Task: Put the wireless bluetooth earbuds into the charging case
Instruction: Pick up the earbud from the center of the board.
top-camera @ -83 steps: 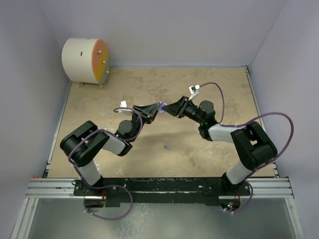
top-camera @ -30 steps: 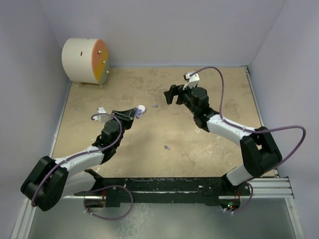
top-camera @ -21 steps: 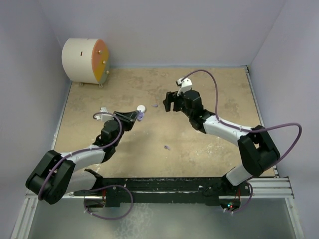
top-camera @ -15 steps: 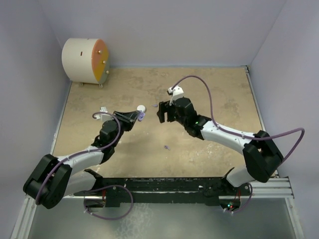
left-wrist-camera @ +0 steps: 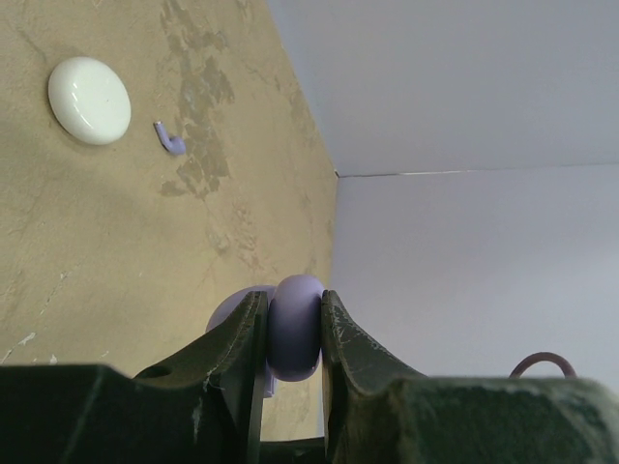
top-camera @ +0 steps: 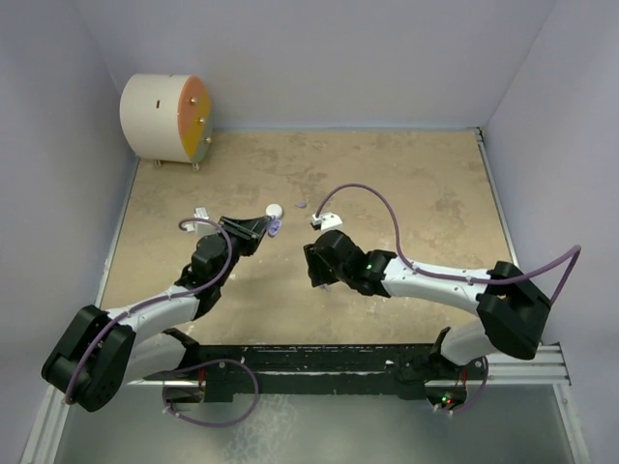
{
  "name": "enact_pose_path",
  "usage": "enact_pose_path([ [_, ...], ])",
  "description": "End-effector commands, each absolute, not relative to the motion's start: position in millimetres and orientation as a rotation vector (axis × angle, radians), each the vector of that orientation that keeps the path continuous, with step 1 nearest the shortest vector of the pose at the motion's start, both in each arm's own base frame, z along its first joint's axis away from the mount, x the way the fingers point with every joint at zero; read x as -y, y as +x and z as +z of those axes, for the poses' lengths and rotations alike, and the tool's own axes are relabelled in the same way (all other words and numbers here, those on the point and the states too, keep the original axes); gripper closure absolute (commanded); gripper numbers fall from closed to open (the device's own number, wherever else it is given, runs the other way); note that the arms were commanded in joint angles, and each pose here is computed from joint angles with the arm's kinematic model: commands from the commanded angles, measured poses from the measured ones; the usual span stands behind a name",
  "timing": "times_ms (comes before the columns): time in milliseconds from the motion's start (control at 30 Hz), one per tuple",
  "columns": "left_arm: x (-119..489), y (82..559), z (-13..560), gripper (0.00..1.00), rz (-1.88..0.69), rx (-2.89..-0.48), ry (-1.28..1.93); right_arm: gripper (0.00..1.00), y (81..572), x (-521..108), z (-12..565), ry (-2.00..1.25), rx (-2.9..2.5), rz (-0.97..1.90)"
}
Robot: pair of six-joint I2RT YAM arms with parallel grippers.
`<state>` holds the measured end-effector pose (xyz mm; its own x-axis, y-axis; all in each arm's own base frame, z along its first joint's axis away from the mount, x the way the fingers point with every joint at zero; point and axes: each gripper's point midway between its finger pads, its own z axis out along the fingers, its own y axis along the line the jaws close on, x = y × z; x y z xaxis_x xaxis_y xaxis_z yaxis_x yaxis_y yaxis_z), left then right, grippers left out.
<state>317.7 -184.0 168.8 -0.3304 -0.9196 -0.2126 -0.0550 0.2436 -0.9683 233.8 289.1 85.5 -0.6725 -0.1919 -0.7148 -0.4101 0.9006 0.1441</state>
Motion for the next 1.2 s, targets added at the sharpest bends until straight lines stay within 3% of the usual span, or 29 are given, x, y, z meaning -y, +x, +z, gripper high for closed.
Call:
enact_pose_path([
  [0,183,316,169,1.00,-1.220,-1.619,-0.912,0.41,219,-287,82,-0.405,-2.345,0.361],
  [1167,188,317,161,1.00,-1.239,-1.635,-0.911,0.51,204,-288,39,-0.460,-2.429,0.301],
])
